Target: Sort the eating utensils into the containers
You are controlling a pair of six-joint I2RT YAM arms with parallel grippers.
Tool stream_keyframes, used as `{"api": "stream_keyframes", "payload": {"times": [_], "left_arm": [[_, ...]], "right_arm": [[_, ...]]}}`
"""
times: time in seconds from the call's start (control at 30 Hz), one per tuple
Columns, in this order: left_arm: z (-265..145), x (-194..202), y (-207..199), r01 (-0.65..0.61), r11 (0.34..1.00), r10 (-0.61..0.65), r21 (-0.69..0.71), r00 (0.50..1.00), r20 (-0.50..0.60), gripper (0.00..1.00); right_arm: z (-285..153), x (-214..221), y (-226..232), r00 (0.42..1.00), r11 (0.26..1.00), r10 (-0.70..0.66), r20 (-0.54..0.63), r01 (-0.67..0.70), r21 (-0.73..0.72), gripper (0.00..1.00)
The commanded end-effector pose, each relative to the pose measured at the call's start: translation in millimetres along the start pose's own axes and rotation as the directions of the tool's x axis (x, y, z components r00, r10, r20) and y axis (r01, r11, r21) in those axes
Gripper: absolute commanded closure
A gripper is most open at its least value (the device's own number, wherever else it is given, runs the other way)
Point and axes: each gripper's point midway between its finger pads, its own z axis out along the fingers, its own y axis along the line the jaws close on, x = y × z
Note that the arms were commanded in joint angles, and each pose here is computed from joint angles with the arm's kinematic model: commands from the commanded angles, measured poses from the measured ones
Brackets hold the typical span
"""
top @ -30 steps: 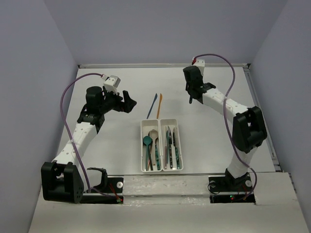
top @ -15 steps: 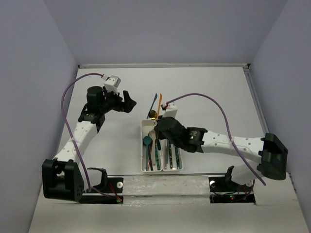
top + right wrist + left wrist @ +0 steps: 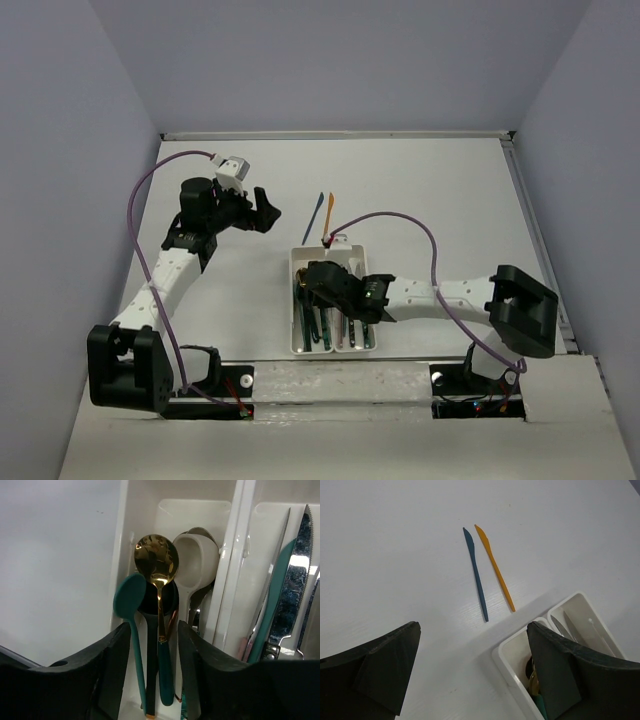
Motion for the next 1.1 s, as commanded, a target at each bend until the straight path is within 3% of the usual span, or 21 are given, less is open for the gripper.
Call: {"api": "stream_keyframes", "payload": {"times": [0.0, 0.1, 0.17, 0.2, 0.27, 0.33, 0.37, 0.5, 0.67, 0.7, 1.07], "left_arm": [[1.5, -6.5, 2.1, -0.037, 0.999, 0.037, 0.005, 0.999, 0.032, 0.01], [4.9, -4.7, 4.4, -0.032, 0.999, 0.032, 0.003, 0.999, 0.023, 0.02], [8.0, -4.6, 6.7, -0.031, 1.0, 0.031, 0.0, 0.999, 0.018, 0.03], [8.9, -4.2, 8.3, -0.031, 1.0, 0.031, -0.007, 0.999, 0.015, 0.03], [10.6, -3.5, 11.4, -0.032, 0.999, 0.032, -0.018, 0.999, 0.012, 0.03], [12.0, -2.6, 17.2, -0.038, 0.998, 0.038, -0.044, 0.999, 0.009, 0.03], [11.8, -3.2, 20.2, -0.067, 0.996, 0.068, -0.055, 0.998, 0.012, 0.03], [12.9, -5.5, 31.2, -0.093, 0.99, 0.096, -0.108, 0.995, 0.024, 0.03], [15.4, -3.0, 36.9, -0.102, 0.986, 0.107, -0.129, 0.994, 0.03, 0.03], [16.2, -1.7, 38.2, -0.103, 0.986, 0.107, -0.132, 0.994, 0.027, 0.02], [21.3, 10.7, 42.8, -0.103, 0.986, 0.105, -0.133, 0.994, 0.012, 0.02]], "right_arm": [[-31.9, -55.7, 18.3, 0.988, 0.999, 0.03, 0.151, -0.022, -0.049, 0.49], [-49.2, -102.7, 9.5, 0.967, 0.997, -0.072, 0.243, 0.074, 0.002, 0.5], [-55.6, -141.6, 17.5, 0.961, 0.99, -0.12, 0.248, 0.133, -0.037, 0.5], [-39.7, -160.2, -5.8, 0.969, 0.993, -0.117, 0.217, 0.118, 0.008, 0.5], [-31.5, -186.3, 1.1, 0.976, 0.991, -0.111, 0.185, 0.123, -0.054, 0.49], [1.2, -189.4, -20.4, 0.976, 0.986, -0.169, 0.134, 0.167, 0.026, 0.46], [6.8, -212.5, -33.6, 0.974, 0.984, -0.167, 0.15, 0.157, 0.08, 0.43], [57.9, -223.9, -62.8, 0.986, 0.982, -0.148, 0.073, 0.138, 0.126, 0.38], [110.0, -211.5, -79.8, 0.984, 0.966, -0.176, -0.041, 0.18, 0.188, 0.34], [127.6, -192.2, -89.4, 0.976, 0.956, -0.188, -0.111, 0.208, 0.207, 0.34], [173.9, -144.3, -109.2, 0.952, 0.943, -0.18, -0.247, 0.239, 0.23, 0.43]]}}
